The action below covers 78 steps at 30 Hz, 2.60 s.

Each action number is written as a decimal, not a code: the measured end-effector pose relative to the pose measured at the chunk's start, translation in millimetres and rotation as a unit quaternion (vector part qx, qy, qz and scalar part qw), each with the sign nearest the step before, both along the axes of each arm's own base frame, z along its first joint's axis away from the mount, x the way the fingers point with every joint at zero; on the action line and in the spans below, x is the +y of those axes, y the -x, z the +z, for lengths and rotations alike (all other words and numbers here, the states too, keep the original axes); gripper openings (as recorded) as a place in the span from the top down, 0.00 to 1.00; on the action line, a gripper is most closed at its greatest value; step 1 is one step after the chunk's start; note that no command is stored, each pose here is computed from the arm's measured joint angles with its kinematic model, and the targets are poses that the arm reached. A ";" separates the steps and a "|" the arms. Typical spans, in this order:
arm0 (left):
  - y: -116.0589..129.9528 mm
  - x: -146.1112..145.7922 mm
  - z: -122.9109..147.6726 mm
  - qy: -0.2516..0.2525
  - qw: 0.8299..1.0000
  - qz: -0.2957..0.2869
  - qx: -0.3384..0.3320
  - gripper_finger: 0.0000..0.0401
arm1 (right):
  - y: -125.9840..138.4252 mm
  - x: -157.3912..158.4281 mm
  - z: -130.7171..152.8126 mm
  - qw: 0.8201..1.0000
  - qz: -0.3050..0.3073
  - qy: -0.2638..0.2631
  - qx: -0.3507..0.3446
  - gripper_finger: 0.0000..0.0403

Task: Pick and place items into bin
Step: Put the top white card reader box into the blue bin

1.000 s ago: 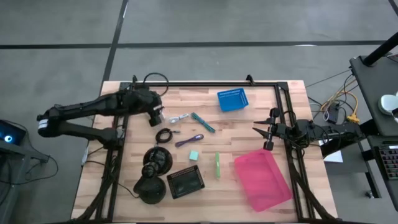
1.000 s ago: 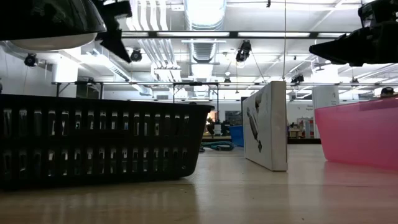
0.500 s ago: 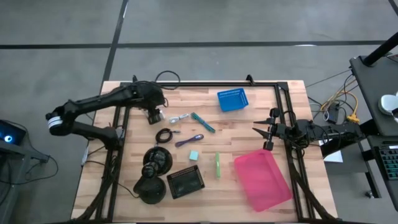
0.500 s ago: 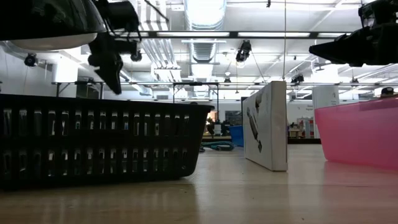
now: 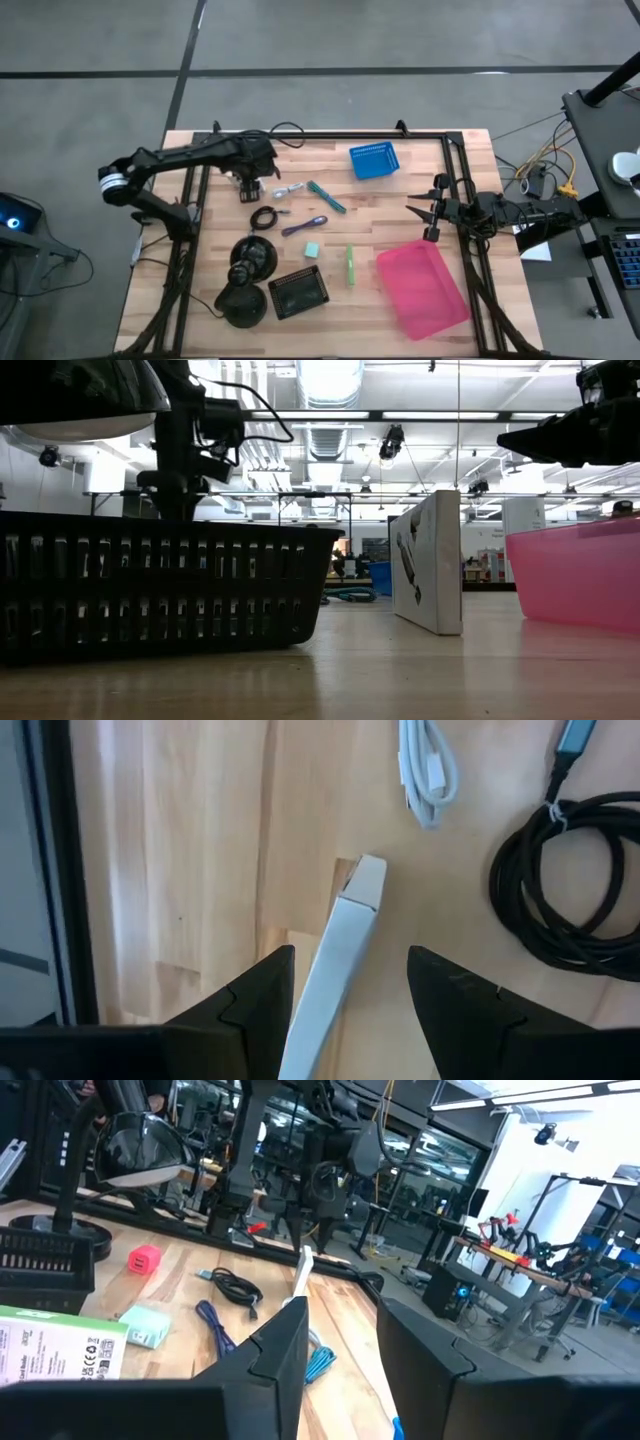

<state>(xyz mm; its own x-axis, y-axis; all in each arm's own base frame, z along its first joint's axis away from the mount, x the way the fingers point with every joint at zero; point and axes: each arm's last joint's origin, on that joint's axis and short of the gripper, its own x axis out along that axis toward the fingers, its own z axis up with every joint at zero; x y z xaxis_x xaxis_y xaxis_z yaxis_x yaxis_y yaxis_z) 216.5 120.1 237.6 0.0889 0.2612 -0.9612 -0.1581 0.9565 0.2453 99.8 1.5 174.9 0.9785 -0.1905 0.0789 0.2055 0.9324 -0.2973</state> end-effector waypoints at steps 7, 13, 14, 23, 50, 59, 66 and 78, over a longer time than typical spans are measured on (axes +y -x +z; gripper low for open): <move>-2.7 5.7 -8.8 -0.019 0.999 -0.002 0.035 0.55 | 0.0 0.0 -0.3 1.000 0.000 0.000 0.002 0.71; -4.8 8.7 -15.4 -0.012 0.999 0.000 0.047 0.55 | 0.0 0.0 -0.3 1.000 0.000 0.000 0.002 0.71; -5.3 9.2 -16.5 -0.011 0.999 0.000 0.049 0.55 | 0.0 0.0 -0.3 1.000 0.000 0.000 0.002 0.71; -11.1 13.7 -28.1 -0.003 0.998 -0.011 0.065 0.55 | 0.0 0.0 -0.3 1.000 -0.001 0.000 0.002 0.74; -15.4 17.6 -16.3 -0.003 0.996 -0.021 0.092 0.94 | 0.0 0.0 -0.2 1.000 0.000 0.000 0.001 0.76; -27.3 20.6 46.6 -0.031 0.998 -0.023 -0.049 0.94 | 0.0 0.0 -0.3 1.000 0.000 0.000 0.001 0.75; -23.3 7.2 98.8 -0.018 0.951 -0.090 -0.294 0.94 | 0.0 0.0 0.2 1.000 0.000 -0.002 -0.002 0.76; -34.3 -15.1 118.2 0.007 0.852 -0.170 -0.496 0.94 | -1.2 2.3 1.1 0.999 0.037 0.021 -0.003 0.62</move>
